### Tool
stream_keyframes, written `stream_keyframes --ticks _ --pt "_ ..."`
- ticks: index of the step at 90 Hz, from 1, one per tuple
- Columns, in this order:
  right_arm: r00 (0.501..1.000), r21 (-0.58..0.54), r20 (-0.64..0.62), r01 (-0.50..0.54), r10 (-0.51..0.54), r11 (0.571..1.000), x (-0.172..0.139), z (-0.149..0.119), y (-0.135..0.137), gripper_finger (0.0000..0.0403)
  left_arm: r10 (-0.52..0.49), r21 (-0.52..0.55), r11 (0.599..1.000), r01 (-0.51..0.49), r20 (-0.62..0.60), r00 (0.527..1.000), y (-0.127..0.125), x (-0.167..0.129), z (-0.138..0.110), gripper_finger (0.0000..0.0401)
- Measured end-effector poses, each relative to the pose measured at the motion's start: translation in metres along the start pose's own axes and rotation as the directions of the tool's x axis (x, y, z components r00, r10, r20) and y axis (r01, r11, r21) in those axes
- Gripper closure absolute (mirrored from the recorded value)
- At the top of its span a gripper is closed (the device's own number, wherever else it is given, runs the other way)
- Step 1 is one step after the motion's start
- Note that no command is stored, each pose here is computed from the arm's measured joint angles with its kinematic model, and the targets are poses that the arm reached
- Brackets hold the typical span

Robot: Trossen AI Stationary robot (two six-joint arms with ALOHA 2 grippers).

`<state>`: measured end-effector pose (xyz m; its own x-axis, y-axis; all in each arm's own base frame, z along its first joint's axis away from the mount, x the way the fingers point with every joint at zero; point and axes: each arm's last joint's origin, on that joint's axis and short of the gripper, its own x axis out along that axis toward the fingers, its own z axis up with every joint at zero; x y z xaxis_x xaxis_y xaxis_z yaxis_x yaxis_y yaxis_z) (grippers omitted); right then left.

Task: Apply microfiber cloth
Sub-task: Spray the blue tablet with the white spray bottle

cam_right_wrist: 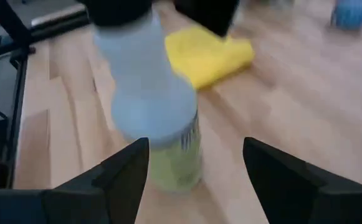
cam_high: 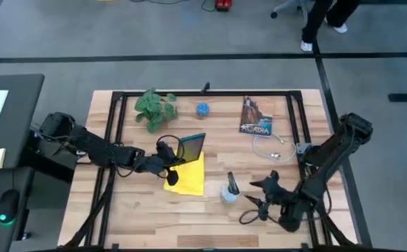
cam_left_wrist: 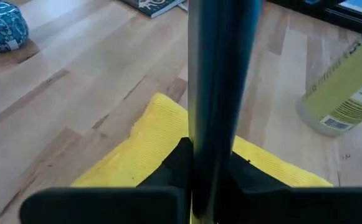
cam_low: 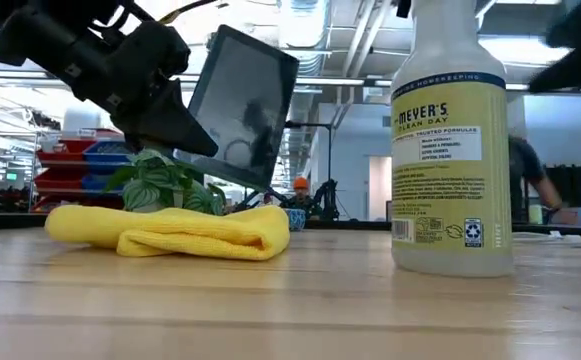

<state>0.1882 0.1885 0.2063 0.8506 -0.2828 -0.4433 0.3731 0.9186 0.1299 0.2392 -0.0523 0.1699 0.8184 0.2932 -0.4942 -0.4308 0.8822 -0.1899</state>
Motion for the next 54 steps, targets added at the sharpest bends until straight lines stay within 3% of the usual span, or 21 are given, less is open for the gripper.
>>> stream_keyframes --ticks 24,34,54 --pt "0.979 -0.192 -0.117 -0.186 0.166 0.964 0.032 0.041 -0.014 0.0154 -0.011 -0.075 0.997 0.017 0.084 0.996 0.003 0.004 0.012 0.0388" --pt "0.964 -0.266 -0.173 -0.241 0.2 0.933 0.043 0.047 -0.022 0.0154 -0.014 -0.093 0.995 0.025 0.11 0.994 0.003 0.005 0.016 0.0388" --pt "0.936 -0.306 -0.264 -0.311 0.234 0.9 0.05 0.048 -0.029 0.0145 0.001 -0.103 0.995 0.011 0.115 0.993 0.007 0.006 0.018 0.0388"
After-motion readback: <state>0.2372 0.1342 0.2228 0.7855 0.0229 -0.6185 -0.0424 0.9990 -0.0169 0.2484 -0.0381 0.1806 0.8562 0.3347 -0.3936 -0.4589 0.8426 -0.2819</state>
